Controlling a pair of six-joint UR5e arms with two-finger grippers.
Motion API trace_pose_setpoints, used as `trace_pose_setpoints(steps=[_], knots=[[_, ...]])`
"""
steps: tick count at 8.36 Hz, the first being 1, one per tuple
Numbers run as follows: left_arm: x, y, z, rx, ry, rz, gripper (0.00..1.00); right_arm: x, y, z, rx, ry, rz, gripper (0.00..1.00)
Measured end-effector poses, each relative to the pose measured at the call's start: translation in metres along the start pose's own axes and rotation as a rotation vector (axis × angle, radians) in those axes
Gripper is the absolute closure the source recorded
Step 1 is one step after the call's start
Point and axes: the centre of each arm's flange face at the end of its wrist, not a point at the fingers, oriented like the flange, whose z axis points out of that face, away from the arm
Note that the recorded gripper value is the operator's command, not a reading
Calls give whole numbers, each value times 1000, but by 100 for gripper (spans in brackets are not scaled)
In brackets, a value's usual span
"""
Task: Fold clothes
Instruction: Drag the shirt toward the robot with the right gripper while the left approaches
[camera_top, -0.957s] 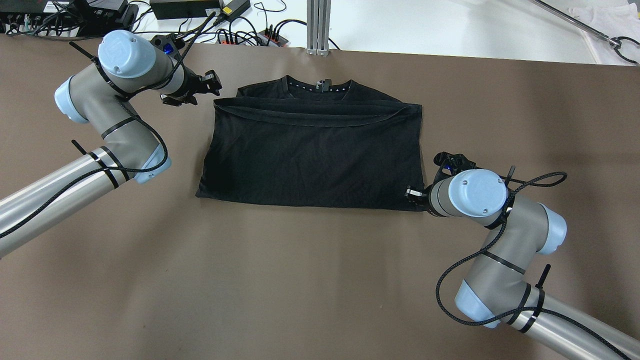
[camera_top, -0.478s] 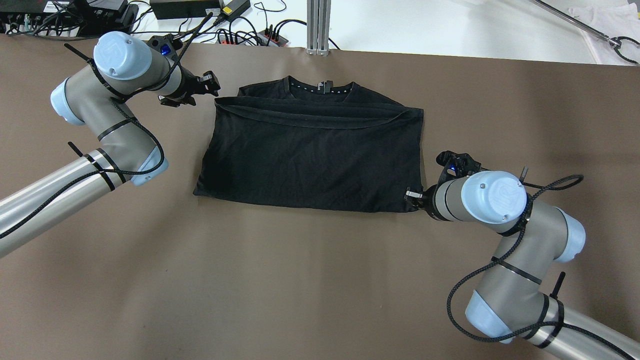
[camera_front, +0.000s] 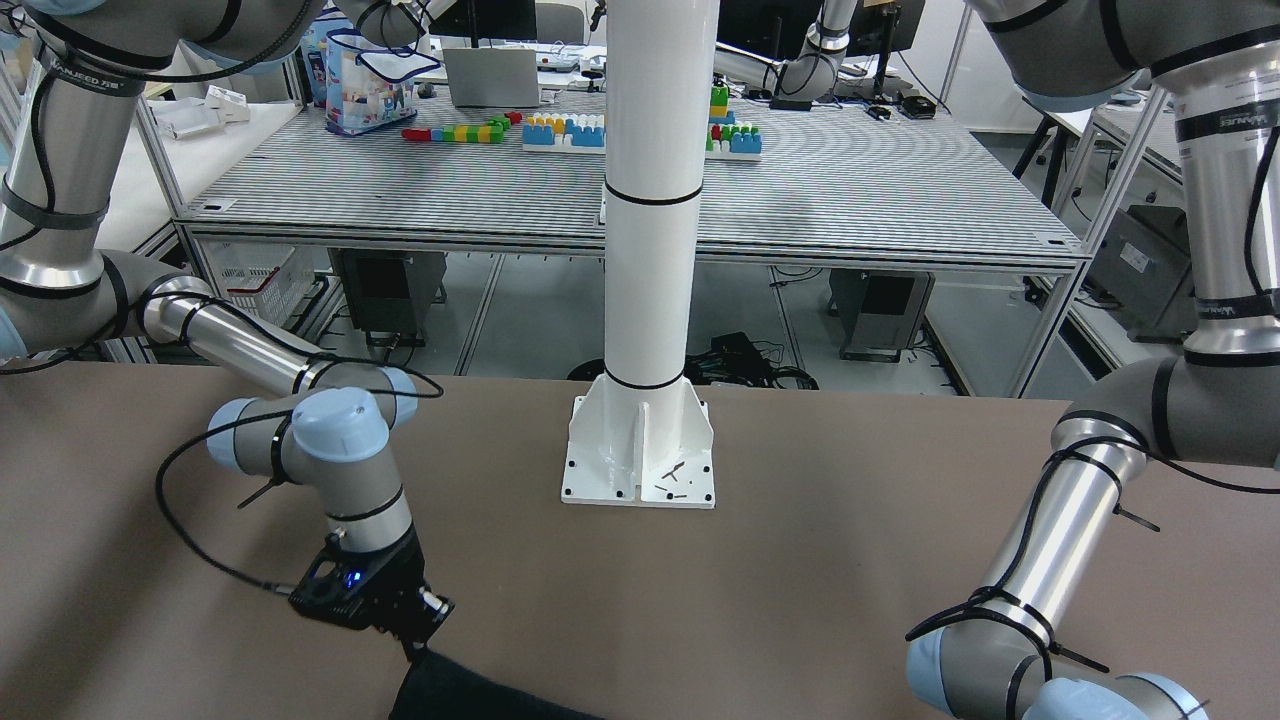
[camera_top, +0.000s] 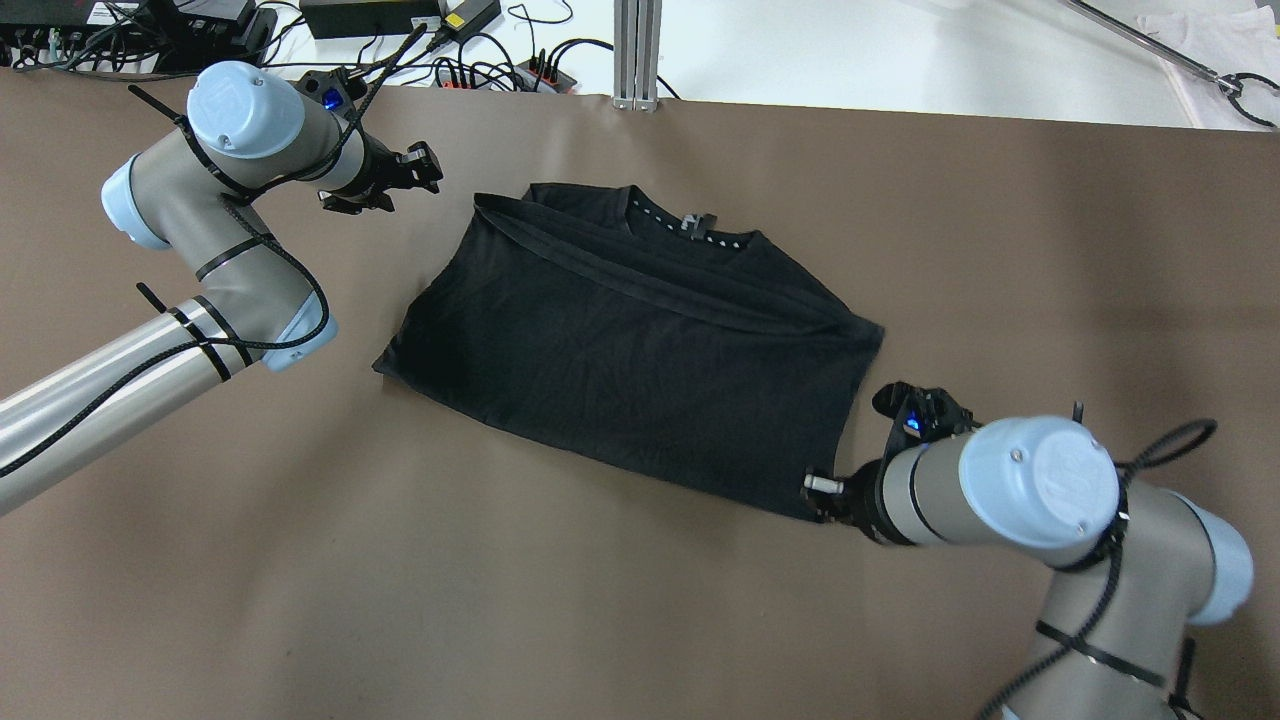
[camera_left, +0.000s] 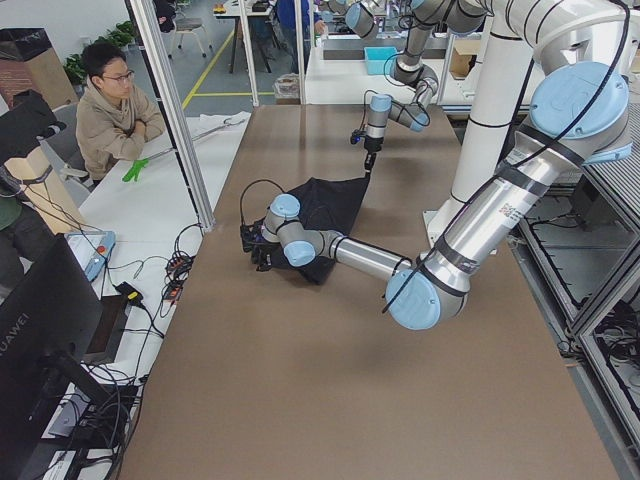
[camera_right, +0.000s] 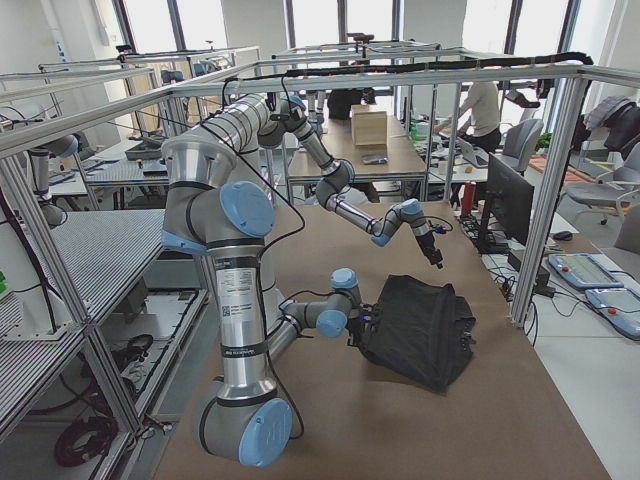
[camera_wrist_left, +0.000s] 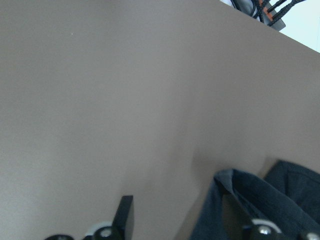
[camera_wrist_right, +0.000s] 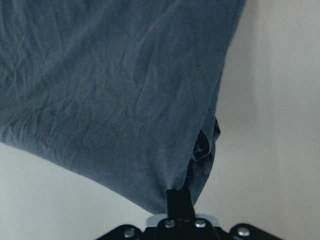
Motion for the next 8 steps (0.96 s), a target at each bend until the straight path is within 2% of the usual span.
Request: trace_pose_setpoints(steps=[1,2,3,4,5,6,8], knots=[[1,1,0,-3,-1,0,32,3,45,-17,-77,-8,-45,96],[2,2,1,-6,-2,1,32,4,86,-24,-150,-10,-90,4],[3,4,1,-10,-3,2,32,3,118,-29,-212,-16,-130,5],[4,6,1,-16,-1,3,31,3,144,-29,-250,-17,-163,5],[5,8,-2,-29,7,3,30,2,157,-27,-243,-19,-183,5],[5,11,-7,-42,19,2,29,1,161,-23,-209,-21,-191,5],[-5,23,-23,-63,45,-12,25,-5,157,-15,-89,-33,-173,5]])
